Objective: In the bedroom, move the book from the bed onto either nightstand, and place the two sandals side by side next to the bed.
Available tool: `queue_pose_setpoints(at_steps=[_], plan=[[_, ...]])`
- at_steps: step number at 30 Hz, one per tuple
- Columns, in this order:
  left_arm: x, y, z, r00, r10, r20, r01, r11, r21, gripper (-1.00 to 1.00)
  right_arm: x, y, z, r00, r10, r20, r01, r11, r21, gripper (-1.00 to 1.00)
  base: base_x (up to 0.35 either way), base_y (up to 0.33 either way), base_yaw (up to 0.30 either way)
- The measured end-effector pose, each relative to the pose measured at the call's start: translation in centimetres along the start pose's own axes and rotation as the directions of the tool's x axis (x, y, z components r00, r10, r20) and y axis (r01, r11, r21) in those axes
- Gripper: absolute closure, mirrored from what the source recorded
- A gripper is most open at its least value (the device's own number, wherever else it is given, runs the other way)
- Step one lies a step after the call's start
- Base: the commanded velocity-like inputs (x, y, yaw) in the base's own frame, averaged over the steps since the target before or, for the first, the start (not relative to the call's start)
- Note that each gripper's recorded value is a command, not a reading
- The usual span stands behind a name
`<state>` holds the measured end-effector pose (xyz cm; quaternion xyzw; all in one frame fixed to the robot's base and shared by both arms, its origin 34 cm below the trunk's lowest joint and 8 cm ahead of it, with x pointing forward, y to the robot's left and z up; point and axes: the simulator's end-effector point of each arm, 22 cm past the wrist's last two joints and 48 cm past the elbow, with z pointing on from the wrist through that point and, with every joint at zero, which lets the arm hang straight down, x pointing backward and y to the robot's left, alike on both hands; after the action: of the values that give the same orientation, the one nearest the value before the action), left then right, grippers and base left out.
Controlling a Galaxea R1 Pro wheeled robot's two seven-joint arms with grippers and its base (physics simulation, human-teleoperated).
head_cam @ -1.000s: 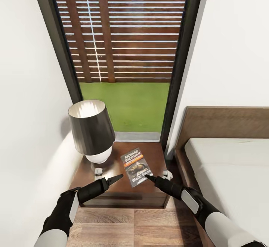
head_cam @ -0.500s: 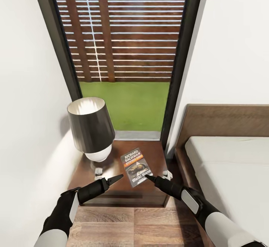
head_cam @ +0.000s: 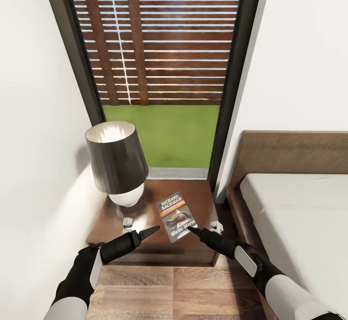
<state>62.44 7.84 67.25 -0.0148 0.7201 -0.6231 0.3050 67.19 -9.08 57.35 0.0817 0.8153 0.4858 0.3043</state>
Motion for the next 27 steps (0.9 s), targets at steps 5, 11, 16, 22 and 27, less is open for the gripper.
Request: queue_pose_setpoints(at_steps=[5, 11, 16, 22, 27], plan=[[0.25, 0.36, -0.04, 1.000, -0.001, 0.000, 0.001, 1.000, 0.000, -1.00, 0.19, -0.30, 0.11, 1.000, 0.001, 0.001, -0.001, 1.000, -0.001, 1.00, 0.000, 0.000, 0.000], [0.22, 0.32, -0.04, 1.000, 0.000, 0.001, 0.000, 1.000, 0.000, -1.00, 0.19, -0.29, 0.09, 1.000, 0.000, 0.001, 0.000, 1.000, -0.001, 1.00, 0.092, 0.000, 0.000], [0.24, 0.32, -0.02, 1.000, 0.000, 0.000, 0.000, 1.000, 0.000, -1.00, 0.18, -0.30, 0.08, 1.000, 0.000, 0.001, 0.000, 1.000, -0.001, 1.00, 0.208, 0.000, 0.000], [0.24, 0.32, -0.03, 1.000, 0.000, 0.000, 0.000, 1.000, 0.000, -1.00, 0.20, -0.30, 0.08, 1.000, 0.000, 0.000, 0.000, 1.000, -0.001, 1.00, 0.096, 0.000, 0.000], [0.23, 0.30, -0.03, 1.000, 0.001, 0.000, -0.001, 1.000, 0.000, -1.00, 0.22, -0.25, 0.10, 1.000, 0.000, 0.000, 0.000, 1.000, -0.001, 1.00, 0.302, 0.000, 0.000]])
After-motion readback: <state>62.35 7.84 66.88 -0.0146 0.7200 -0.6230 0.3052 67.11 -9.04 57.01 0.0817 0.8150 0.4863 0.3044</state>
